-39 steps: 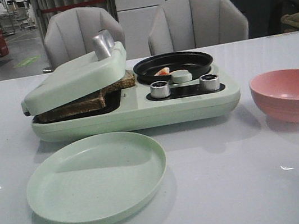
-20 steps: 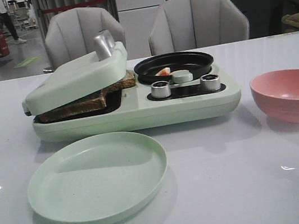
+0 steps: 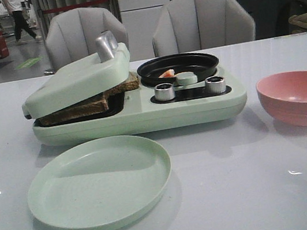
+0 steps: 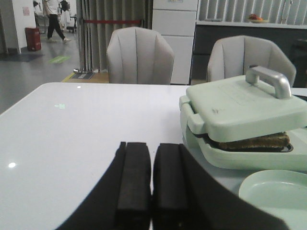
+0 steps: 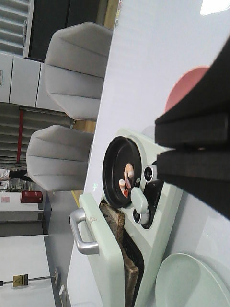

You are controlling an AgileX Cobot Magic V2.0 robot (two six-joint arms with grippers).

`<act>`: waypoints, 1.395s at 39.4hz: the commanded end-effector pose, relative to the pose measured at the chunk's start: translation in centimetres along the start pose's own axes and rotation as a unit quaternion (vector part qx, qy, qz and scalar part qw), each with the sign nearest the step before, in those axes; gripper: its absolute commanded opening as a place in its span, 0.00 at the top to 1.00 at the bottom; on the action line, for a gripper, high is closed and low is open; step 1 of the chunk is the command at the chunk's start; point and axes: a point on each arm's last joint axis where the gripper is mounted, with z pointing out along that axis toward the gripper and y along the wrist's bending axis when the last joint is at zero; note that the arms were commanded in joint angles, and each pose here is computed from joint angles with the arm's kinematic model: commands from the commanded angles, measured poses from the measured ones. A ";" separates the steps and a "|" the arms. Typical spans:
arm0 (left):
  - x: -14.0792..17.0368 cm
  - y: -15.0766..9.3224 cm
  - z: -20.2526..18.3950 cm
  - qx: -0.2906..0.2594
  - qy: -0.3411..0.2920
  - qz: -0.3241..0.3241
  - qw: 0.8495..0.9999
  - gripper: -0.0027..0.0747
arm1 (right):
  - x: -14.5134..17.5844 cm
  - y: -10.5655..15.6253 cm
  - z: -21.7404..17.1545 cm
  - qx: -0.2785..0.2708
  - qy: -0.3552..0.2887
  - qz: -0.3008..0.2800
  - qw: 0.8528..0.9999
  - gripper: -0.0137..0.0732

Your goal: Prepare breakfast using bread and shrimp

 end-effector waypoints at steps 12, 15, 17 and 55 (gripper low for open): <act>-0.2 -0.1 -0.1 0.009 -0.041 -0.003 0.999 0.82 | -1.4 -0.3 0.0 0.013 -0.042 -0.008 0.999 0.68; -0.2 -0.1 -0.1 0.009 -0.041 -0.003 0.999 0.82 | -1.4 -0.3 0.0 0.013 -0.042 -0.008 0.999 0.68; -0.2 -0.1 -0.1 0.009 -0.041 -0.003 0.999 0.82 | -1.4 -0.3 0.0 0.013 -0.042 -0.008 0.999 0.68; -0.2 -0.1 -0.1 0.009 -0.040 -0.003 0.999 0.82 | -1.5 -0.4 -1.0 0.022 -0.078 -0.014 0.997 0.68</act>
